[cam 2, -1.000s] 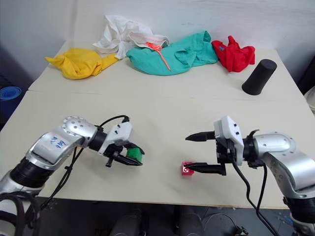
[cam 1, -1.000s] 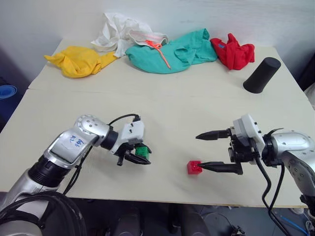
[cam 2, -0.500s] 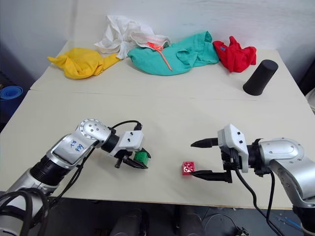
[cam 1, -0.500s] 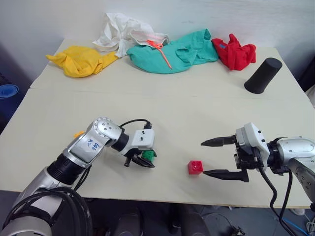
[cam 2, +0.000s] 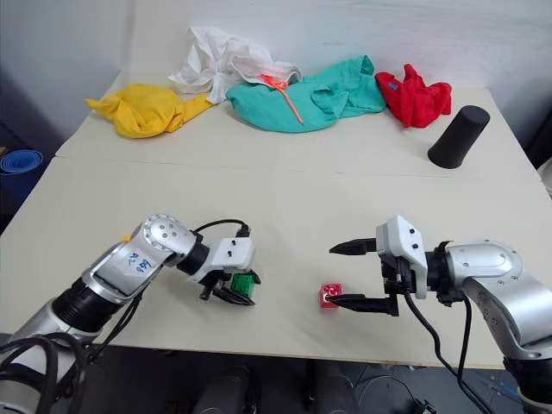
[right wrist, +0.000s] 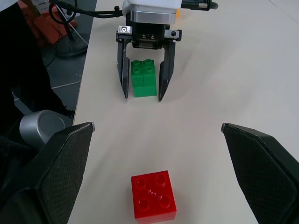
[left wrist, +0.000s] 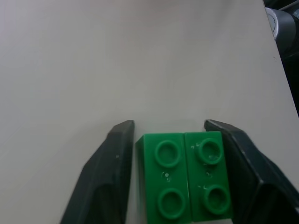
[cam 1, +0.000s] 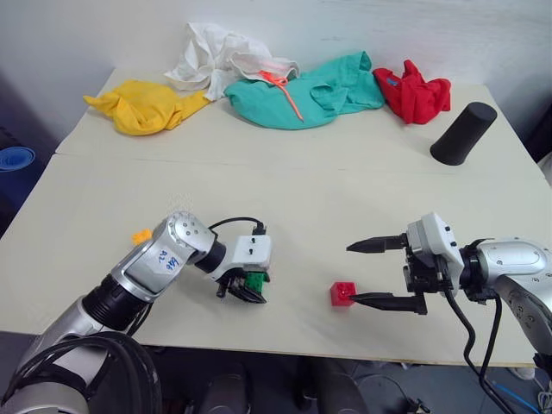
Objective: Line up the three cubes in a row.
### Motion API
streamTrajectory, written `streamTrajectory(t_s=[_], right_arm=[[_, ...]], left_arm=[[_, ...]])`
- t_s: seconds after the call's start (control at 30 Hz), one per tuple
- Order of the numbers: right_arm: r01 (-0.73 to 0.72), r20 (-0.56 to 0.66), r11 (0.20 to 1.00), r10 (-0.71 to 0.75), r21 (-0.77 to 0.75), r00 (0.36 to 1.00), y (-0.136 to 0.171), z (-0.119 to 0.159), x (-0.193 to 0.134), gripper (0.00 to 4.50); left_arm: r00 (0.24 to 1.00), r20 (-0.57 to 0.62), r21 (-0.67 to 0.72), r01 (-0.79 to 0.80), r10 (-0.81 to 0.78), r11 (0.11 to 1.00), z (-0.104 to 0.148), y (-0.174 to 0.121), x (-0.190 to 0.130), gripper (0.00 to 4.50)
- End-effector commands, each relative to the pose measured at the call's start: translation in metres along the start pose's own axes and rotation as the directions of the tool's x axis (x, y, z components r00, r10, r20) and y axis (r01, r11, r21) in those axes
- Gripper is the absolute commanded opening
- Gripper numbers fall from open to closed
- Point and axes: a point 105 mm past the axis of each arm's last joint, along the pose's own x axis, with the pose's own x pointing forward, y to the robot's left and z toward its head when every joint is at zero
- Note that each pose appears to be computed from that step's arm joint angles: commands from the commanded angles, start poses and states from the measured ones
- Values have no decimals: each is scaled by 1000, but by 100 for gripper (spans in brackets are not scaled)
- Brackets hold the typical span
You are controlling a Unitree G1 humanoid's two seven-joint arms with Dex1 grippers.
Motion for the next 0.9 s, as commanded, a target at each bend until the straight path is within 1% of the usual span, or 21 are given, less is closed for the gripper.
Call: streamTrajectory(t_s=[0.03, 0.1, 0.13, 0.23, 0.3, 0.4, 0.43, 0.5, 0.57, 0.63, 0.7, 0.8, 0.9], right_arm=[[-10, 16, 999, 11, -31, 1000, -1, 6, 1, 450], [-16, 17, 999, 16, -33, 1000, -3, 7, 1, 450], [-20, 17, 999, 20, -35, 1000, -3, 7, 1, 450], [-31, 19, 999, 32, -40, 999, -7, 9, 1, 450], [-40, 36, 998, 42, -44, 998, -11, 15, 0, 450], [-56, 63, 997, 60, -51, 996, -16, 24, -2, 450], [-61, 74, 997, 65, -52, 995, -17, 28, -3, 450], [-73, 101, 996, 78, -48, 992, -20, 35, -2, 450], [-89, 123, 995, 94, -43, 988, -22, 41, 2, 450], [-117, 130, 993, 120, -34, 984, -22, 44, 5, 450], [-140, 125, 990, 143, -31, 982, -21, 43, 6, 450], [-153, 116, 987, 157, -41, 981, -23, 43, 7, 450], [-159, 113, 986, 164, -50, 980, -27, 44, 9, 450]], left_arm=[[999, 25, -41, -28, 29, 999, 4, 0, -7, 371], [998, 45, -71, -39, 43, 997, 5, -2, -16, 429], [997, 47, -85, -52, 57, 995, 4, -2, -22, 448], [992, 50, -135, -110, 117, 985, -2, -5, -44, 448], [977, 47, -213, -194, 208, 957, -18, -12, -76, 448], [938, 24, -316, -322, 346, 893, -39, -23, -109, 448], [916, 18, -348, -370, 400, 862, -45, -25, -119, 448], [832, 10, -435, -496, 555, 751, -59, -28, -143, 448], [725, -30, -507, -604, 688, 615, -81, -39, -166, 448], [687, -56, -523, -638, 724, 565, -96, -57, -173, 448], [675, -69, -527, -650, 734, 548, -103, -69, -175, 448], [620, -91, -555, -681, 779, 477, -118, -70, -183, 448], [605, -94, -532, -702, 791, 473, -122, -65, -190, 448]])
